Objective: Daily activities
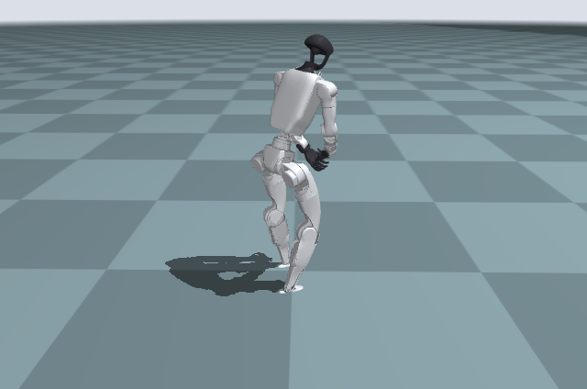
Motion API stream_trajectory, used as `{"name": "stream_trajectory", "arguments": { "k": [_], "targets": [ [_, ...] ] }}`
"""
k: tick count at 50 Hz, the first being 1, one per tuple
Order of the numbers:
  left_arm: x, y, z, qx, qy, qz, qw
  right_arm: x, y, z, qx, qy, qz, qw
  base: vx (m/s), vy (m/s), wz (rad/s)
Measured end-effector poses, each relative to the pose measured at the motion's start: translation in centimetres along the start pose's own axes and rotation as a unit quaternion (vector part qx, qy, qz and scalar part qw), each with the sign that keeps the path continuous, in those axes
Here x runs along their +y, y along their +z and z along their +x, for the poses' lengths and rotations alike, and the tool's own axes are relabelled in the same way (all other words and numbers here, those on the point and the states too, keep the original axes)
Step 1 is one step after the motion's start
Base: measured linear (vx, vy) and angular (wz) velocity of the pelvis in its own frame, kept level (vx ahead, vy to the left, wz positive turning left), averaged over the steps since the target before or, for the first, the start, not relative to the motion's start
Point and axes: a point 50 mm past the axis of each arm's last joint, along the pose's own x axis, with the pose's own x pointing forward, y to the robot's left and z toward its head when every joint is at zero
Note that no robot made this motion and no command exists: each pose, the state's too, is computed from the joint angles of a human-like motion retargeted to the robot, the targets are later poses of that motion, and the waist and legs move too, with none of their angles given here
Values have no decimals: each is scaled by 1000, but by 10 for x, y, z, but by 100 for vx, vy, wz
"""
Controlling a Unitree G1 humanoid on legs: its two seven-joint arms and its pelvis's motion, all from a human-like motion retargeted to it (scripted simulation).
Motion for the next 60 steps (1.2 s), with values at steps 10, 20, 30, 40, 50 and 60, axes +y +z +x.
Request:
{"name": "stream_trajectory", "arguments": {
  "k": [10,20,30,40,50,60],
  "targets": [
    [-9,-3,1,9,-33,16,999,-4,21,1,-1,1,-41,999,0,0,0],
    [-22,-3,0,5,-76,48,996,-12,69,1,-35,-19,-72,997,0,0,0],
    [-29,-9,2,22,-97,76,992,-15,55,1,7,11,-50,999,0,0,0],
    [-33,-12,5,39,-115,65,991,-11,17,-2,54,63,6,997,0,0,0],
    [-39,-7,6,26,-129,88,987,-18,22,-6,36,55,25,998,0,0,0],
    [-43,-2,8,9,-115,113,987,-28,54,-6,12,3,-8,1000,0,0,0]
  ]
}}
